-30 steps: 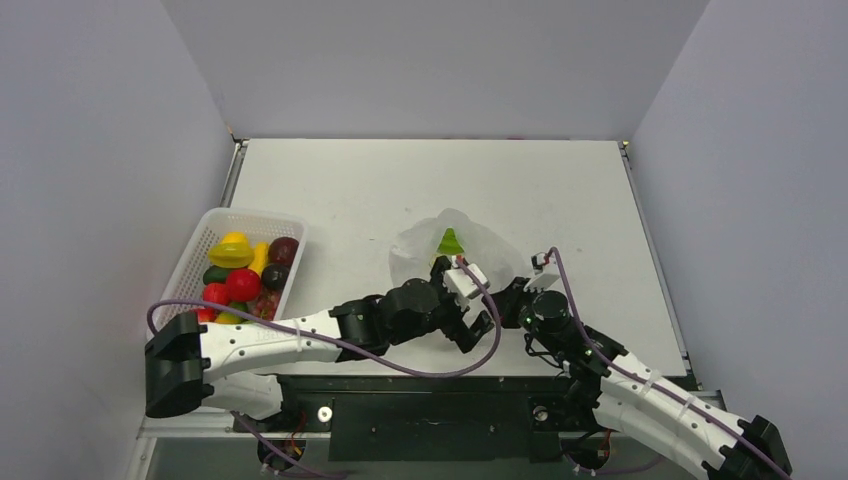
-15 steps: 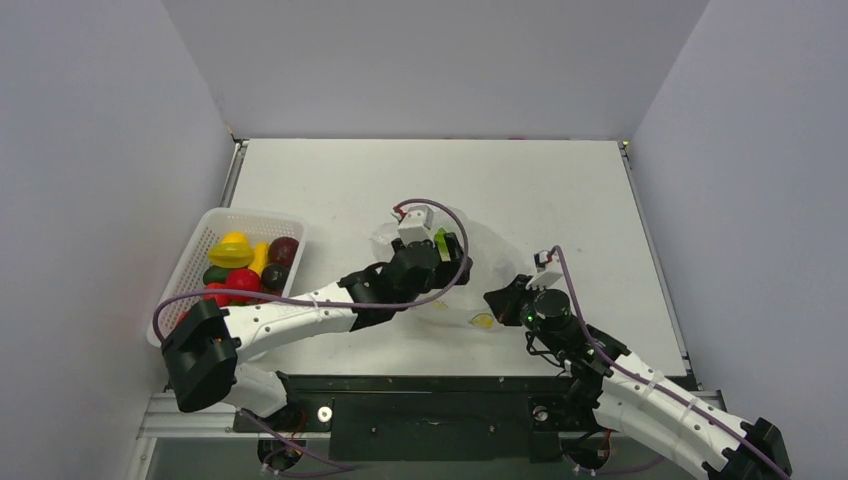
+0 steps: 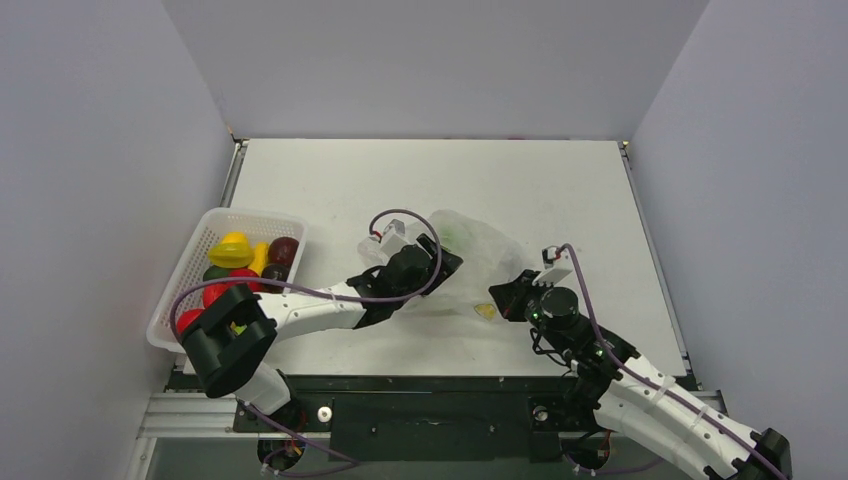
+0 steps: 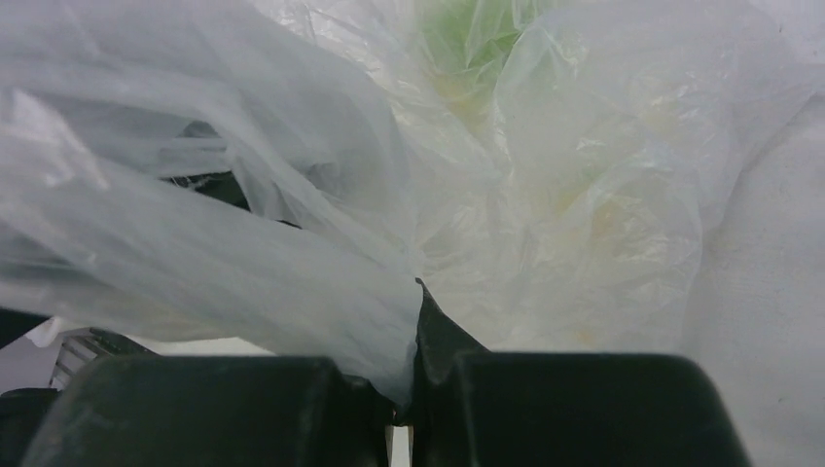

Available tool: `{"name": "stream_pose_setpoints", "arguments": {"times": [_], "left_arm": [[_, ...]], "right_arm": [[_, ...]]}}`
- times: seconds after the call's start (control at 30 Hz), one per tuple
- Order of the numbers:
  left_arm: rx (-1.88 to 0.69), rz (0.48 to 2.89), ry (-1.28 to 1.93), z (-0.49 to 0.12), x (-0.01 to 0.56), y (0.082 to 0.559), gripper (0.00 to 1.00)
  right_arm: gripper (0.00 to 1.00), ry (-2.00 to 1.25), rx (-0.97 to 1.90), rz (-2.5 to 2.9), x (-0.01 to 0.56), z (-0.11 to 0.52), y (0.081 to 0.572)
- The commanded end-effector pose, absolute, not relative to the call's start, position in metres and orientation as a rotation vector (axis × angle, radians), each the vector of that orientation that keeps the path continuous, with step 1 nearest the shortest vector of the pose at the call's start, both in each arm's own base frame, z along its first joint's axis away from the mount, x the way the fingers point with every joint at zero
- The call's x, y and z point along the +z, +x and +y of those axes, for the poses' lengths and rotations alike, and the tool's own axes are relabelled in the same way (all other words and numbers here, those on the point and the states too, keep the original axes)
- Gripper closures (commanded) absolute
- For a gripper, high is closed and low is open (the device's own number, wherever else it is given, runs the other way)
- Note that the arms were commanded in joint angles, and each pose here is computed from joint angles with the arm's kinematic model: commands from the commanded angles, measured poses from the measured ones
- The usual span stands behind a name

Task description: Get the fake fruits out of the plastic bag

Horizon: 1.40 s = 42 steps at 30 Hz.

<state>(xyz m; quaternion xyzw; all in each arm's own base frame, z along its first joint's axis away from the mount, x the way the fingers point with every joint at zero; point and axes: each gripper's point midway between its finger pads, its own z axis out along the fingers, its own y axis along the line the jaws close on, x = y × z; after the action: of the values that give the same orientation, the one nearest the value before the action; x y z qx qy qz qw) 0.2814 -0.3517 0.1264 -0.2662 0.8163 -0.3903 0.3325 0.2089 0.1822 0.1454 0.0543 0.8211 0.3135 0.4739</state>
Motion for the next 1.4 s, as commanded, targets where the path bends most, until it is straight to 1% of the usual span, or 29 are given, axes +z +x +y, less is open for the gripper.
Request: {"name": "stream_pose_setpoints", "arguments": {"times": [0.0,0.07,0.13,0.17,0.2,0.23,0.27,0.3,0.33,0.37,0.4,0.47,0.5,0.67,0.8,0.87,0.93,0.97,1.0,1.03,1.07,1.1,1.13,1.17,1.2,1.23,1.27,1.3,1.37], "left_arm": [[-1.085,2.037,-0.655,-0.362,0.156,0.280,0.38],[-1.066,2.042,-0.675,-0.356,0.148,0.278,0.38],[-1.040,2.037,-0.670,-0.350,0.144,0.278,0.39],[-1.023,2.033,-0.634,-0.349,0.147,0.278,0.39],[-0.979,2.034,-0.591,-0.346,0.145,0.277,0.39],[-0.972,2.023,-0.570,-0.345,0.151,0.276,0.39],[-0.940,2.024,-0.519,-0.344,0.151,0.275,0.39],[-0.939,2.022,-0.493,-0.344,0.155,0.274,0.39],[-0.913,2.032,-0.441,-0.343,0.154,0.273,0.38],[-0.905,2.036,-0.405,-0.343,0.156,0.271,0.37],[-0.882,2.043,-0.363,-0.341,0.154,0.270,0.37],[-0.866,2.053,-0.298,-0.340,0.152,0.266,0.36],[-0.866,2.062,-0.274,-0.340,0.151,0.263,0.35],[-0.808,2.090,-0.177,-0.330,0.137,0.255,0.35],[-0.814,2.090,-0.160,-0.326,0.136,0.251,0.33],[-0.834,2.084,-0.157,-0.327,0.138,0.251,0.31],[-0.852,2.084,-0.157,-0.328,0.139,0.252,0.29],[-0.861,2.083,-0.163,-0.329,0.140,0.254,0.29],[-0.867,2.088,-0.166,-0.329,0.139,0.255,0.29],[-0.871,2.090,-0.170,-0.329,0.139,0.256,0.29],[-0.877,2.083,-0.177,-0.328,0.141,0.258,0.29],[-0.876,2.083,-0.180,-0.326,0.140,0.258,0.29],[-0.876,2.076,-0.188,-0.324,0.141,0.261,0.28],[-0.870,2.079,-0.191,-0.322,0.139,0.261,0.28],[-0.870,2.078,-0.198,-0.320,0.138,0.264,0.28],[-0.868,2.084,-0.201,-0.318,0.135,0.264,0.28],[-0.876,2.088,-0.207,-0.317,0.134,0.266,0.28],[-0.882,2.093,-0.206,-0.316,0.133,0.266,0.28],[-0.886,2.097,-0.200,-0.315,0.132,0.265,0.28]], "right_arm": [[1.00,0.121,0.745,1.931,0.181,0.179,0.216],[1.00,0.086,0.779,1.915,0.188,0.185,0.215],[0.94,0.027,0.805,1.908,0.190,0.192,0.212],[0.87,0.012,0.804,1.913,0.190,0.193,0.212],[0.84,-0.009,0.777,1.934,0.185,0.192,0.211],[0.77,-0.016,0.764,1.936,0.187,0.190,0.211],[0.72,-0.023,0.712,1.969,0.179,0.184,0.210],[0.61,-0.025,0.689,1.975,0.183,0.180,0.210],[0.50,-0.035,0.611,2.021,0.174,0.169,0.208],[0.45,-0.033,0.586,2.015,0.185,0.165,0.209],[0.36,-0.043,0.497,2.059,0.177,0.151,0.205],[0.31,-0.038,0.435,2.042,0.201,0.136,0.203],[0.30,-0.036,0.395,2.057,0.202,0.128,0.200],[0.25,-0.013,0.498,1.916,0.274,0.122,0.192],[0.19,-0.017,0.488,1.847,0.308,0.125,0.204],[0.19,-0.037,0.469,1.860,0.313,0.135,0.215],[0.25,-0.079,0.491,1.898,0.308,0.154,0.223],[0.32,-0.122,0.534,1.936,0.298,0.172,0.226],[0.37,-0.139,0.559,1.957,0.292,0.180,0.227],[0.47,-0.170,0.613,2.000,0.277,0.195,0.225],[0.51,-0.195,0.674,2.013,0.270,0.207,0.222],[0.58,-0.181,0.694,2.073,0.242,0.211,0.217],[0.62,-0.162,0.789,2.065,0.239,0.223,0.213],[0.67,-0.156,0.810,2.116,0.207,0.225,0.205],[0.70,-0.130,0.927,2.093,0.207,0.238,0.201],[0.72,-0.129,0.949,2.142,0.175,0.238,0.190],[0.73,-0.105,1.018,2.125,0.174,0.244,0.187],[0.74,-0.103,1.014,2.162,0.153,0.241,0.179],[0.74,-0.088,0.979,2.188,0.139,0.235,0.175]]}}
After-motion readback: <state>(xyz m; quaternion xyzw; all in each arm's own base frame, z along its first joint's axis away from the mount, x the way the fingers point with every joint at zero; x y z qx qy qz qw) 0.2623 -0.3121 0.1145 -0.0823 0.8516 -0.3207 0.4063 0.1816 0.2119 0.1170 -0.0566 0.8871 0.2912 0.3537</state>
